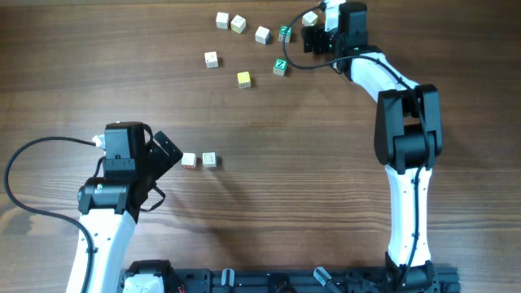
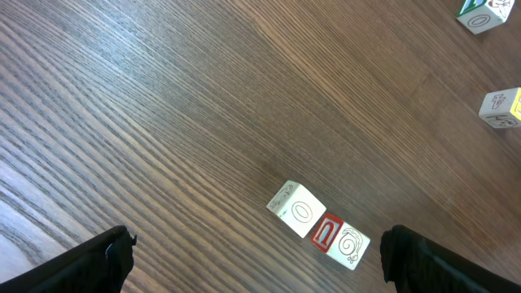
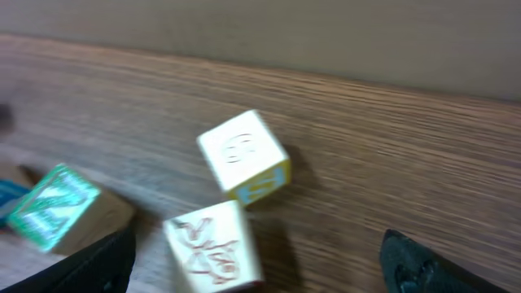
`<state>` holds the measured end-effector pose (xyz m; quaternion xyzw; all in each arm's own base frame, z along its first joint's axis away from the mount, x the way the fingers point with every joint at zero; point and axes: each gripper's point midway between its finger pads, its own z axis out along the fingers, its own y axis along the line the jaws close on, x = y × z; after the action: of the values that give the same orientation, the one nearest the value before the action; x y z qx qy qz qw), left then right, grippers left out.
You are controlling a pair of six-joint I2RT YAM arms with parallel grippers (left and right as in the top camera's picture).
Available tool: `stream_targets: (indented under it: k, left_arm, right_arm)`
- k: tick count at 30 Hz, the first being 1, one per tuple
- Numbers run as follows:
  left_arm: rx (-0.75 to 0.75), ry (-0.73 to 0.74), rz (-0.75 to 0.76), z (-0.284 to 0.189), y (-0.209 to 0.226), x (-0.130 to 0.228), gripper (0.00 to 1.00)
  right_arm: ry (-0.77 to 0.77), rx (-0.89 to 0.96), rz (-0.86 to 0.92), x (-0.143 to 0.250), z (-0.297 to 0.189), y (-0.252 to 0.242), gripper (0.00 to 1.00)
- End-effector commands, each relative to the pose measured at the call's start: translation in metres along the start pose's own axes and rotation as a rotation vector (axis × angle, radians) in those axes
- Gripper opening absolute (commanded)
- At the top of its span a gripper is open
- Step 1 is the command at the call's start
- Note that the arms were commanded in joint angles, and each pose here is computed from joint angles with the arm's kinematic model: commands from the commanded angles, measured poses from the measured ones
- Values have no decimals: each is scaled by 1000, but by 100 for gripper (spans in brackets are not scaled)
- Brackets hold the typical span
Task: Form a horizontal line
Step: 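Align the right gripper over the white fish-drawing block and grasp it, then carry the fish block toward the two placed blocks and lower it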
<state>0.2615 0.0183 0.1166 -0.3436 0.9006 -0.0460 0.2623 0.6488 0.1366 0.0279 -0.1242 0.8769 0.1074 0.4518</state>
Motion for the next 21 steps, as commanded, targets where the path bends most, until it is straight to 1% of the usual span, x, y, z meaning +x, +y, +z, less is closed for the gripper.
stream_targets:
  k: [1, 6, 11, 13, 15, 16, 17, 19, 20, 21]
  left_arm:
    - [-9, -21, -16, -2, 2, -5, 100]
    - [-9, -21, -16, -2, 2, -5, 100]
    - [-9, -21, -16, -2, 2, -5, 100]
    - [-9, -21, -16, -2, 2, -5, 100]
    - [-9, -21, -16, -2, 2, -5, 100]
    - [-9, -21, -16, -2, 2, -5, 100]
    - [-9, -21, -16, -2, 2, -5, 100]
    - [-9, -21, -16, -2, 2, -5, 100]
    - [-9, -21, -17, -2, 2, -5, 100]
    - [-9, -21, -16, -2, 2, -5, 100]
  right_arm:
    - [25, -79, -38, 16, 12, 22, 96]
    - [25, -85, -63, 16, 13, 25, 95]
    - [48, -86, -82, 23, 13, 25, 85]
    - [58, -74, -85, 25, 13, 24, 82]
    - [75, -66, -106, 29, 13, 24, 75]
    - [84, -57, -106, 31, 13, 23, 69]
    - [90, -57, -106, 33, 13, 23, 66]
    - [94, -58, -99, 34, 13, 23, 50]
    - [93, -58, -98, 33, 13, 23, 45]
    - [91, -57, -93, 32, 13, 23, 43]
